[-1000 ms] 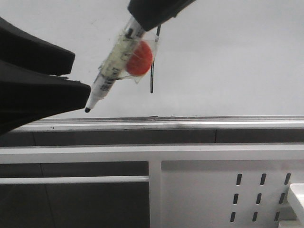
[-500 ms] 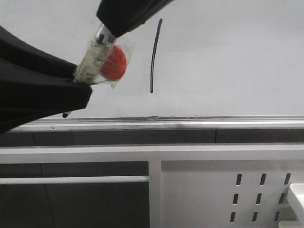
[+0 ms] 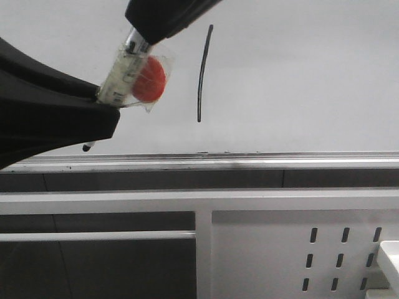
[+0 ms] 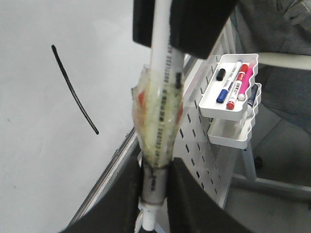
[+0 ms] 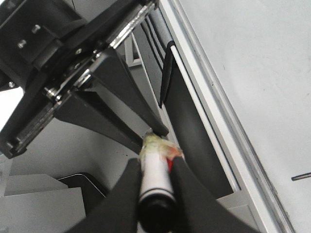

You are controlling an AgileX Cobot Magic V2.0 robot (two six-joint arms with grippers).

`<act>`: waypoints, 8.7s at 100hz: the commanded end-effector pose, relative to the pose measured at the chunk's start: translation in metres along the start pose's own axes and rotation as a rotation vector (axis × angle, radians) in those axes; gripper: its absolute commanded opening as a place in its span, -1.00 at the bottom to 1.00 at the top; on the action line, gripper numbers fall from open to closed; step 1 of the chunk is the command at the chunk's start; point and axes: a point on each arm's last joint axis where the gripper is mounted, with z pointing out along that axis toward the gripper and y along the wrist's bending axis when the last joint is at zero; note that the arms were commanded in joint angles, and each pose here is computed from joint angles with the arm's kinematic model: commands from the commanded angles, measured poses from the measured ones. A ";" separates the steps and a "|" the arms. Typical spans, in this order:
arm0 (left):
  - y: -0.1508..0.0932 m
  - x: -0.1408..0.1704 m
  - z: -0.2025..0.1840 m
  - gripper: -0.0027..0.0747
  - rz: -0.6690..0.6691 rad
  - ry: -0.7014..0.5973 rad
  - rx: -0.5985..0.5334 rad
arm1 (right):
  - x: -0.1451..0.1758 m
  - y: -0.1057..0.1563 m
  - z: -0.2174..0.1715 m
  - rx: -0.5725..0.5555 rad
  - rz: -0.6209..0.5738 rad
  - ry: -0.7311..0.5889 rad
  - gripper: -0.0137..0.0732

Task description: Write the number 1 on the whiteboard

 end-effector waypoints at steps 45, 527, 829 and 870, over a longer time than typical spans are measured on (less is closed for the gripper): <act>0.018 -0.002 -0.009 -0.98 -0.360 -0.171 -0.242 | -0.041 -0.010 -0.067 0.147 -0.041 -0.233 -0.07; 0.001 -0.058 -0.148 -0.98 -0.219 -0.377 -0.297 | 0.189 0.074 -0.122 0.611 -0.024 -0.763 -0.85; -0.018 0.088 -0.143 -0.98 -0.562 0.139 -0.979 | 0.227 0.061 -0.089 0.765 0.194 -0.710 -0.85; -0.018 0.088 -0.143 -0.98 -0.562 0.139 -0.979 | 0.259 0.048 -0.096 1.237 0.455 -0.406 -0.85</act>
